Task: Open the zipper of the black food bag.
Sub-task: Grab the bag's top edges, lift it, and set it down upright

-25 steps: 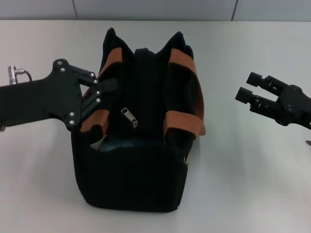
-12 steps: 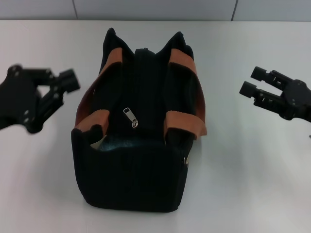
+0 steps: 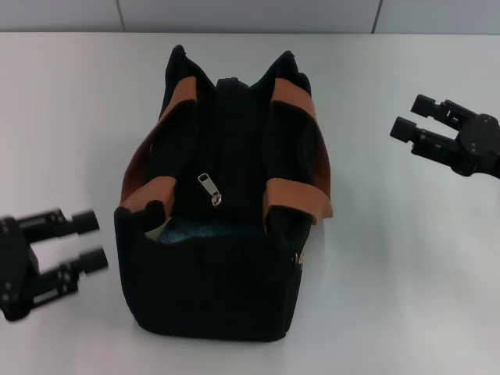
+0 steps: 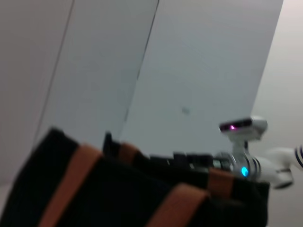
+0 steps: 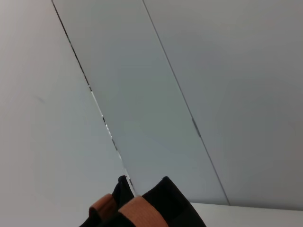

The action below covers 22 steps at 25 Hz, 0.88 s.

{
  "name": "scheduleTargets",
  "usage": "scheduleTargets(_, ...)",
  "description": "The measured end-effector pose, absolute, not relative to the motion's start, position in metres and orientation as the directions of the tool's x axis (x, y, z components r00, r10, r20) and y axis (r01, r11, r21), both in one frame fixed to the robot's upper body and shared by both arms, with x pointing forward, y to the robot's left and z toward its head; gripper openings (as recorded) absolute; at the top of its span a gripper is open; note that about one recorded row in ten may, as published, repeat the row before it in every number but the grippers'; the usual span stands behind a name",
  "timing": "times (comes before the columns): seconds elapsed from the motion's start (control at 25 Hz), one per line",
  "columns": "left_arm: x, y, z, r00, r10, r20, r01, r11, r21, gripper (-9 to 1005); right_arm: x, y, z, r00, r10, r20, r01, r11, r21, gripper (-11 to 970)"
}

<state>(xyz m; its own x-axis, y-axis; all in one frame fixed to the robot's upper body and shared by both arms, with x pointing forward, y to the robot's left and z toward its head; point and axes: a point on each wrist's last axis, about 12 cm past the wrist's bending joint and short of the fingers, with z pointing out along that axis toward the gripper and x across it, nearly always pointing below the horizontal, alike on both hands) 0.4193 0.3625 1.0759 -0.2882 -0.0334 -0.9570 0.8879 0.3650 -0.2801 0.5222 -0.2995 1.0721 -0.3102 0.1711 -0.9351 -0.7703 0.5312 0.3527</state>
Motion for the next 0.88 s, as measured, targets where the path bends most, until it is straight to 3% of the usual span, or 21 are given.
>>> scheduleTargets(0.4,0.433,0.340,1.046,-0.435,0.077,-0.897,0.830,0.421,-0.366,614,0.527,-0.297,1.074,-0.307,0.162,-0.938,-0.773,0.532,0.345,829)
scheduleTargets(0.52,0.440,0.331,1.044,-0.441,0.094,-0.893,0.836,0.405,-0.370,770,0.525,-0.299,1.072,-0.310,0.164,-0.937,-0.769,0.536,0.348,828)
scheduleTargets(0.68,0.455,0.320,1.044,-0.431,0.114,-0.895,0.844,0.403,-0.355,722,0.523,-0.300,1.071,-0.313,0.173,-0.934,-0.760,0.544,0.356,828)
scheduleTargets(0.88,0.475,0.317,1.039,-0.436,0.135,-0.890,0.809,0.492,-0.322,661,0.520,-0.300,1.068,-0.321,0.180,-0.930,-0.755,0.545,0.365,828)
